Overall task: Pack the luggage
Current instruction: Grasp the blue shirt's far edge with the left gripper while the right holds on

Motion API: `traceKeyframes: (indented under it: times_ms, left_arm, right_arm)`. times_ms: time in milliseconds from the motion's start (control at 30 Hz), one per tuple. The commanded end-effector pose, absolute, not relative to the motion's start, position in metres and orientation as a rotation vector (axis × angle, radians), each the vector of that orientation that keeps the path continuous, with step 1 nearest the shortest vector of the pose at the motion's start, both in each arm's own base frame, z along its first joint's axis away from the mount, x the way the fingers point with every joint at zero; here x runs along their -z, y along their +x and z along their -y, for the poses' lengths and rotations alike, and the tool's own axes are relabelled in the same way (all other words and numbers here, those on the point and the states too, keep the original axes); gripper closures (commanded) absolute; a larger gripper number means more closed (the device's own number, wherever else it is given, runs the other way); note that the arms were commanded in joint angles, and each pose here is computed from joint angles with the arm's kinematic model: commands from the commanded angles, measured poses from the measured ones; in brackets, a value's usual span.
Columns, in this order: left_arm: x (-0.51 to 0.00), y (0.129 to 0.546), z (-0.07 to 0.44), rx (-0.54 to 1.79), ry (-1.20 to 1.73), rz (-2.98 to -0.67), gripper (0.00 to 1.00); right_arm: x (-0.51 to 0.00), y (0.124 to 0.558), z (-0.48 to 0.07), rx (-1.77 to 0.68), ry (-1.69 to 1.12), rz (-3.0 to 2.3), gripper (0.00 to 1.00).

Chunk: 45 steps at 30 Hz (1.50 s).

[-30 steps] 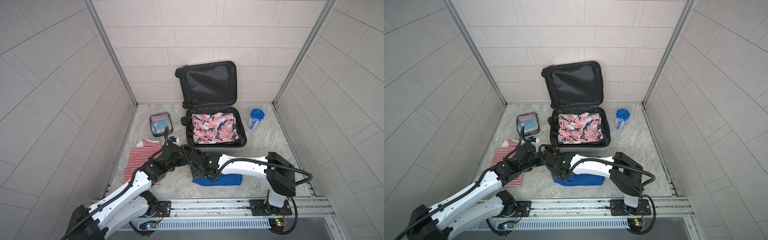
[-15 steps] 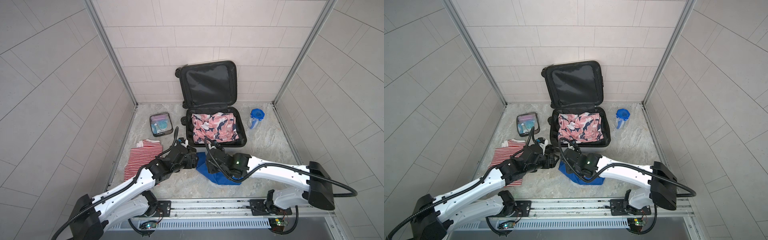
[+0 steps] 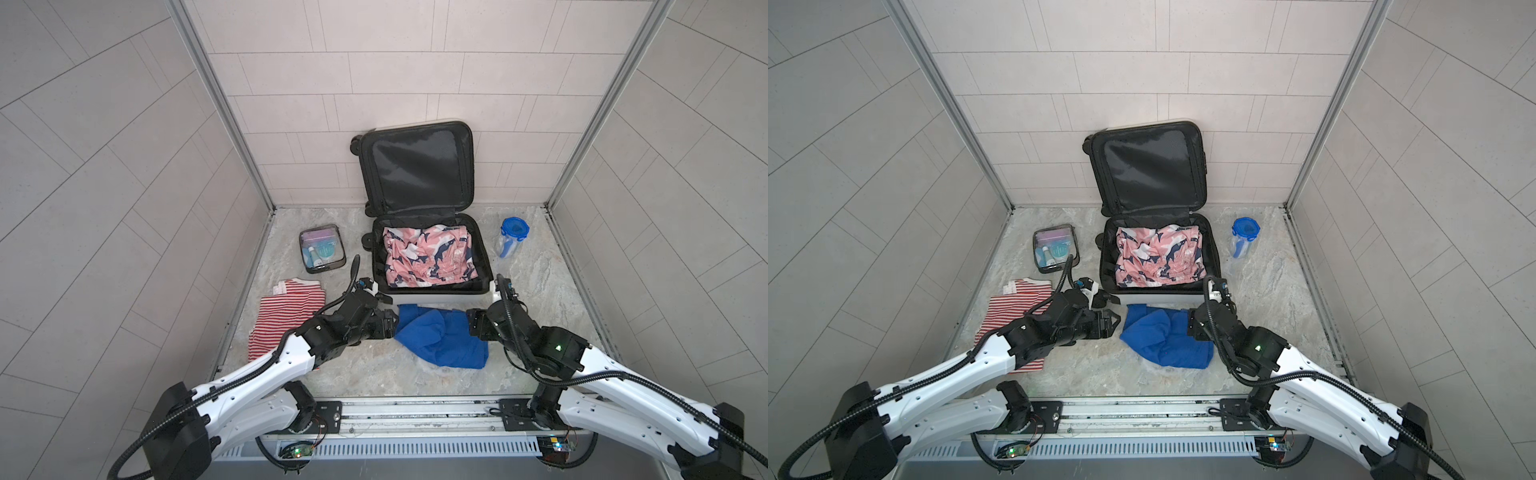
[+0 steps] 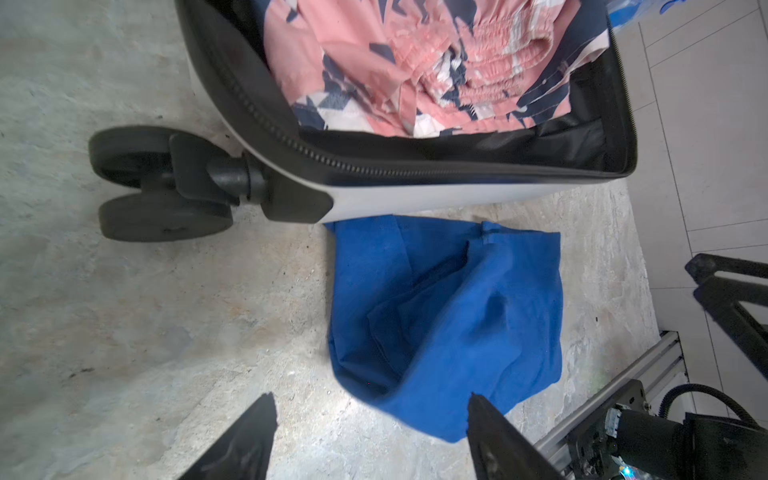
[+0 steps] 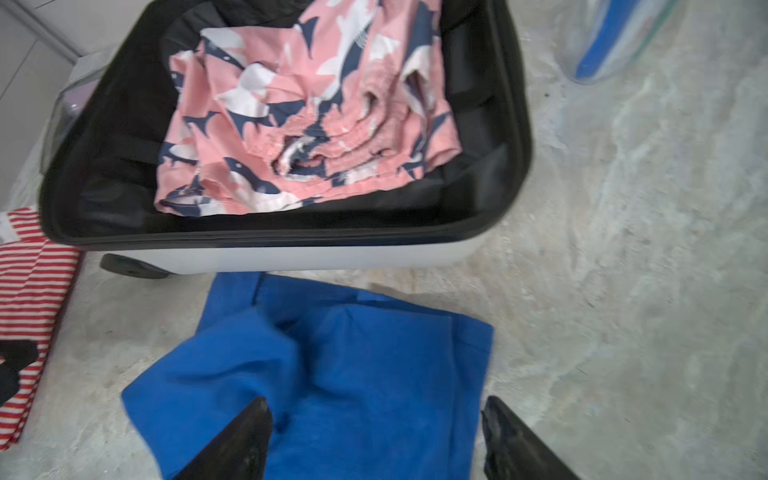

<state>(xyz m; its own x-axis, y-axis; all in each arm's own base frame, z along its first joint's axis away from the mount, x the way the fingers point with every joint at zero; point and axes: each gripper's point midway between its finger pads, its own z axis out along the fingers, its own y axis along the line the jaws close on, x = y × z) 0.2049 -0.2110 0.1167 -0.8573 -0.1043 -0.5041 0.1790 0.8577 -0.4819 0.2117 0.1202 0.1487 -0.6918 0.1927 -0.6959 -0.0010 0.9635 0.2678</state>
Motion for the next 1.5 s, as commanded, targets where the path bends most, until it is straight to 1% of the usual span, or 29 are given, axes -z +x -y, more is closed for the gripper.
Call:
traceKeyframes:
  times_ms: [0,200,300,700,900,1200,1333,1400,1433,1467]
  left_arm:
    - [-0.099,0.191,0.204,0.736,0.015,-2.553,0.22]
    - [-0.072,0.182,0.204,0.822,-0.079,-2.562,0.18]
    - [-0.066,0.183,0.21,0.854,-0.083,-2.565,0.18]
    - [-0.042,0.2,0.242,0.889,-0.029,-2.605,0.17]
    - [-0.031,0.206,0.255,0.903,-0.006,-2.628,0.2]
    - [-0.027,0.202,0.268,0.907,0.041,-2.63,0.22]
    - [-0.023,0.198,0.278,0.906,0.073,-2.637,0.25]
    - [-0.022,0.197,0.283,0.912,0.079,-2.633,0.27]
    - [-0.023,0.197,0.286,0.919,0.085,-2.63,0.3]
    - [-0.025,0.196,0.29,0.927,0.094,-2.626,0.35]
  right_arm:
    - [-0.124,0.193,-0.108,-0.335,0.112,-2.405,0.18]
    - [-0.08,0.181,-0.102,-0.43,0.209,-2.502,0.2]
    - [-0.068,0.181,-0.103,-0.472,0.252,-2.52,0.19]
    - [-0.05,0.199,-0.114,-0.511,0.306,-2.557,0.18]
    - [-0.042,0.203,-0.116,-0.504,0.319,-2.571,0.19]
    - [-0.024,0.204,-0.12,-0.522,0.39,-2.603,0.25]
    - [-0.021,0.204,-0.123,-0.522,0.407,-2.634,0.29]
    - [-0.019,0.205,-0.125,-0.533,0.411,-2.641,0.34]
    - [-0.019,0.205,-0.127,-0.545,0.413,-2.647,0.38]
    - [-0.019,0.204,-0.129,-0.552,0.407,-2.655,0.42]
